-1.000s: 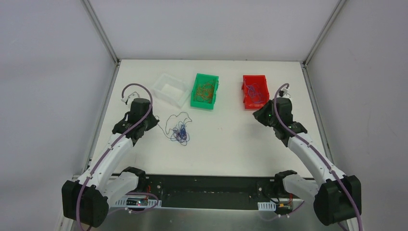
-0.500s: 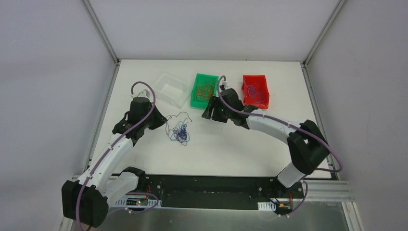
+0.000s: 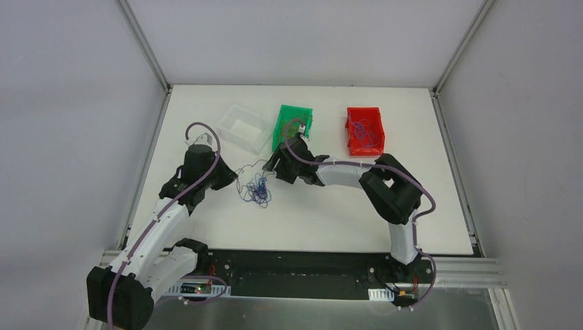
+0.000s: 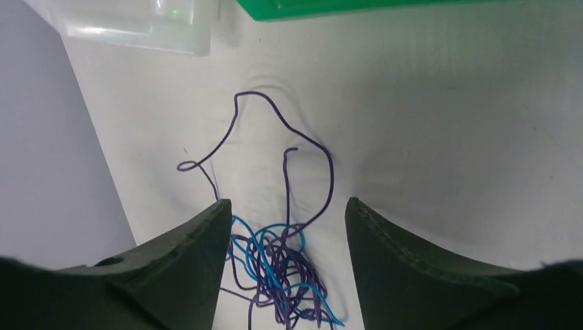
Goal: Untangle the cables
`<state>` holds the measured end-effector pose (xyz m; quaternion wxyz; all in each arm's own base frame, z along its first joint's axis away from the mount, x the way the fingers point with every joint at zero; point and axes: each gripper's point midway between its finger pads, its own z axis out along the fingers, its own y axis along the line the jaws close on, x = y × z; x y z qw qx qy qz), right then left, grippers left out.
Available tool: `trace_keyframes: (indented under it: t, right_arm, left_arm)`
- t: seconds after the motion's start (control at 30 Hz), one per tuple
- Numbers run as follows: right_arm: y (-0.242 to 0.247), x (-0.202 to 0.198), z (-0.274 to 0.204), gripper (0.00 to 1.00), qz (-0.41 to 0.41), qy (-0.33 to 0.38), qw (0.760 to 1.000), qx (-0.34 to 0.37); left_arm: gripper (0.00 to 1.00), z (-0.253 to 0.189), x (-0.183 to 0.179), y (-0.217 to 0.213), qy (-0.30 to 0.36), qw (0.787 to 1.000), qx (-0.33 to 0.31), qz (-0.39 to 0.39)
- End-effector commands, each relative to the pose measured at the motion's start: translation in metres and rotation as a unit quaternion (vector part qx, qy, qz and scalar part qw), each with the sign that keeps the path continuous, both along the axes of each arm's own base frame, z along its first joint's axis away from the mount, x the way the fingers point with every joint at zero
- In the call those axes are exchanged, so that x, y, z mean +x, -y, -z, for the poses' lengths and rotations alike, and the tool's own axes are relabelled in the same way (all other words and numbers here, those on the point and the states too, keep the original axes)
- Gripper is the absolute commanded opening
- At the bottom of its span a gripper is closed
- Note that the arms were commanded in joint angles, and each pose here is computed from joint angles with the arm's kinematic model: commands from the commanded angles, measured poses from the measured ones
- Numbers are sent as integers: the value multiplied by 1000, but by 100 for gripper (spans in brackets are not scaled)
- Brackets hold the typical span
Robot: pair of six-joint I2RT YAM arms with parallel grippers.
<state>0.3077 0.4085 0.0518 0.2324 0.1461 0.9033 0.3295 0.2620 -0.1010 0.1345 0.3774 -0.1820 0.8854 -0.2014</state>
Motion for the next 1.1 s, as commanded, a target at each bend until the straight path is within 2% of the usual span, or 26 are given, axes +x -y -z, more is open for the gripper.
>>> trace_keyframes:
  t: [0.0,0.03,0.07,0.13,0.17,0.33,0.57,0.7,0.83,1.07]
  right_arm:
    - [-29,21,-7,61,48,-2,997,60]
    - [-30,22,-4,54,51,-2,997,62]
    - [-28,23,-1,43,56,-2,997,61]
    - [-17,26,-8,12,69,13,996,54]
    - [-7,27,-13,0,78,25,995,49]
    - [80,32,-23,0,139,54,989,12]
    - [240,12,-32,0,229,76,969,-53]
    - [323,-10,-41,0,297,81,946,-100]
    - [395,-24,-60,0,397,87,906,-117]
    - [450,-41,-63,0,496,44,855,-145]
  left_arm:
    - [0,-7,0,-4,20,1000,11,-4]
    - [0,-8,0,-5,21,1000,12,-6]
    - [0,-9,0,-5,23,1000,12,-7]
    - [0,-10,0,-8,23,999,18,-12]
    - [0,-12,0,-9,24,999,19,-14]
    - [0,-19,0,-25,36,997,35,-56]
    - [0,-27,-4,-46,36,992,67,-102]
    - [0,-25,-4,-62,24,986,85,-145]
    - [0,-33,-5,-76,9,978,98,-183]
    - [0,-51,-9,-112,-10,954,136,-267]
